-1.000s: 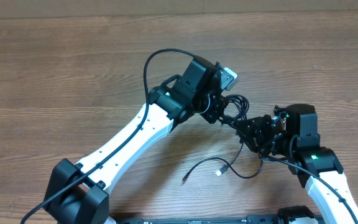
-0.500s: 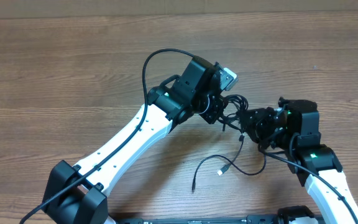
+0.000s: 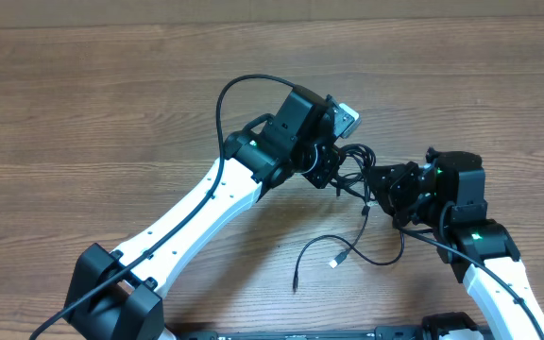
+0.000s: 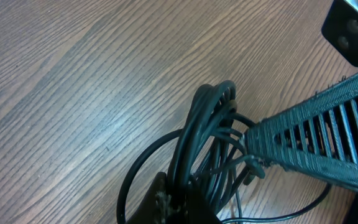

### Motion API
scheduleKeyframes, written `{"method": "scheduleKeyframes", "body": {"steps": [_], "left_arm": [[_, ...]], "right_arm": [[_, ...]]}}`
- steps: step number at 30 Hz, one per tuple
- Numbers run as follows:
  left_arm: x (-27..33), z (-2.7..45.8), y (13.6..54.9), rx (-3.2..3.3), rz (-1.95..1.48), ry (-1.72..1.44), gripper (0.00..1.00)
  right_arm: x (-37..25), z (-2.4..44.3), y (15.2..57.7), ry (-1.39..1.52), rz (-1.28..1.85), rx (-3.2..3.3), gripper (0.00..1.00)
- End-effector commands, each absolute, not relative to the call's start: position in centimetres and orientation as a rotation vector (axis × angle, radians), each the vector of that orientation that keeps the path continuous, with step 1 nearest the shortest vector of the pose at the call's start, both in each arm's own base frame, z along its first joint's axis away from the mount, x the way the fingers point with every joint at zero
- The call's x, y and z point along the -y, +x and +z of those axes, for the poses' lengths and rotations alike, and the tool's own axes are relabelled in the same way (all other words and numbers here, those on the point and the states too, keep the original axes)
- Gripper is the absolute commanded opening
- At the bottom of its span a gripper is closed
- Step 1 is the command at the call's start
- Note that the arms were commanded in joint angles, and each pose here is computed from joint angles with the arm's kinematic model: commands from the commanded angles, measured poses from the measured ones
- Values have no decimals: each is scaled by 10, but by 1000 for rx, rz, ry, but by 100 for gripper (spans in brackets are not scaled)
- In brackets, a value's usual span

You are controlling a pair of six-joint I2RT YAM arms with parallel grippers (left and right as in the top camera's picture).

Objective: Untangle cables

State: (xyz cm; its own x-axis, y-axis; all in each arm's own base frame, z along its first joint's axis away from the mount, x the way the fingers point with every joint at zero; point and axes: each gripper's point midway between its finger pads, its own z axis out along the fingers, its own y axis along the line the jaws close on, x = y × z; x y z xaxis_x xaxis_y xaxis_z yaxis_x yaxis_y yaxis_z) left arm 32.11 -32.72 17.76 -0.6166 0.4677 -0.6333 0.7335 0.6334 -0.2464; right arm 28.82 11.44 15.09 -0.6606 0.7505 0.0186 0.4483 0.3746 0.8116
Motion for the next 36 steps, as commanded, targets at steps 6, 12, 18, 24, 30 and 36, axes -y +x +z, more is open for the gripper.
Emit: {"method": "scheduleKeyframes", "body": {"steps": [6, 12, 18, 24, 30, 36], "left_arm": [[327, 210, 323, -2258, -690, 922, 4], [317, 209, 331, -2267, -625, 893, 4], [295, 212, 343, -2275, -531, 854, 4], [259, 224, 357, -2292, -451, 753, 4], [249, 234, 360, -2270, -435, 743, 4], [265, 237, 348, -2251, -556, 797, 4]], "right_arm": [[-100, 145, 292, 1152, 1084, -2251, 4], [-99, 130, 277, 1181, 1034, -2335, 4], [-80, 108, 261, 1206, 830, -2410, 4], [-49, 96, 257, 1292, 606, -2373, 4], [-39, 97, 261, 1318, 574, -2331, 39], [-116, 157, 286, 567, 1089, -2348, 41]]}}
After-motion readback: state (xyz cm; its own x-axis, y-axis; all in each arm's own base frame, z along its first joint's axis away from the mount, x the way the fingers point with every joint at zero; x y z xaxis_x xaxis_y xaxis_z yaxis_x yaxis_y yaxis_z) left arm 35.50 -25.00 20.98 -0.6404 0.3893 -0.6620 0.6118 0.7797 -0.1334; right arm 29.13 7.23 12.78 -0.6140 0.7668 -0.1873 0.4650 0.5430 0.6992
